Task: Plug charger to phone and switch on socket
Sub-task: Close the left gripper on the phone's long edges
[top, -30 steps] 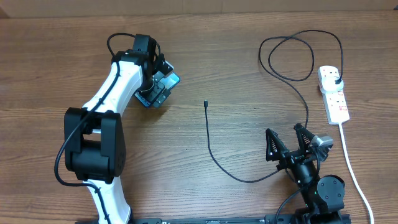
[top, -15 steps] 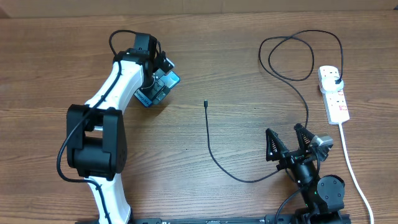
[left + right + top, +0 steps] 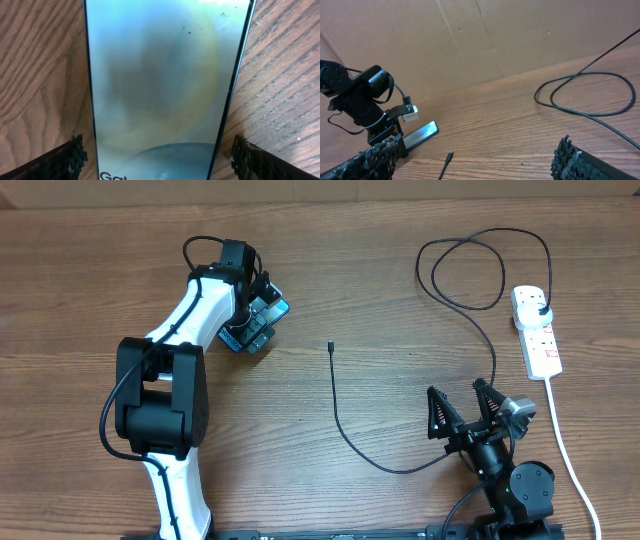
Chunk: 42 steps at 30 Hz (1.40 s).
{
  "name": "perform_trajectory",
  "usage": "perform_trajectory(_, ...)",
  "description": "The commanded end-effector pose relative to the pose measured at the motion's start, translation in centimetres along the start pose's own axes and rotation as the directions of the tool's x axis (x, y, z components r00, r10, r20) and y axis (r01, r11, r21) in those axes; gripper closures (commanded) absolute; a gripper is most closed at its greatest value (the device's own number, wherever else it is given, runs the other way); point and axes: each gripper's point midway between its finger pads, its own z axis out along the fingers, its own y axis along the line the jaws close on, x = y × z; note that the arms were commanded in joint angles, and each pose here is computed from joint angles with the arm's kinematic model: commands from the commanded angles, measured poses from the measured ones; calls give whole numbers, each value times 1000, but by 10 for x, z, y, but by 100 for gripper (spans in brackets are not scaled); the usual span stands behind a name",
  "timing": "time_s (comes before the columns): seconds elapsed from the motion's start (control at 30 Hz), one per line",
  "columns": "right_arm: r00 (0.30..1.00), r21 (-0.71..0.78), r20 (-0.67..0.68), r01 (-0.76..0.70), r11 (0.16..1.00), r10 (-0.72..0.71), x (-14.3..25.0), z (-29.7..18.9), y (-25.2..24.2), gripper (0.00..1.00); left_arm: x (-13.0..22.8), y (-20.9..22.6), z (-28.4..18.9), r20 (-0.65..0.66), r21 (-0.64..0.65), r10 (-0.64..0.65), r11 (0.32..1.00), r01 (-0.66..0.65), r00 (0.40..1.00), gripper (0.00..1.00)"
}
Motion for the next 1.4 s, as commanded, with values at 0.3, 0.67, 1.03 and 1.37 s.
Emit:
perform_trajectory(0.3,1000,8,5,-3,1000,3,1,0,-3,0,7,-2,16,2,97,-18,995,18,1000,0)
perform_trajectory(0.67,1000,8,5,-3,1000,3,1,0,-3,0,18,-6,16,-12,164,-48,985,49,999,2)
perform_trajectory(1.03,1000,8,5,-3,1000,3,1,0,-3,0,19,-8,16,-33,166,-138,976,141,990,7)
perform_trajectory(1.37,1000,8,5,-3,1000,3,1,0,-3,0,28,-15,14,-85,185,-182,963,195,980,12)
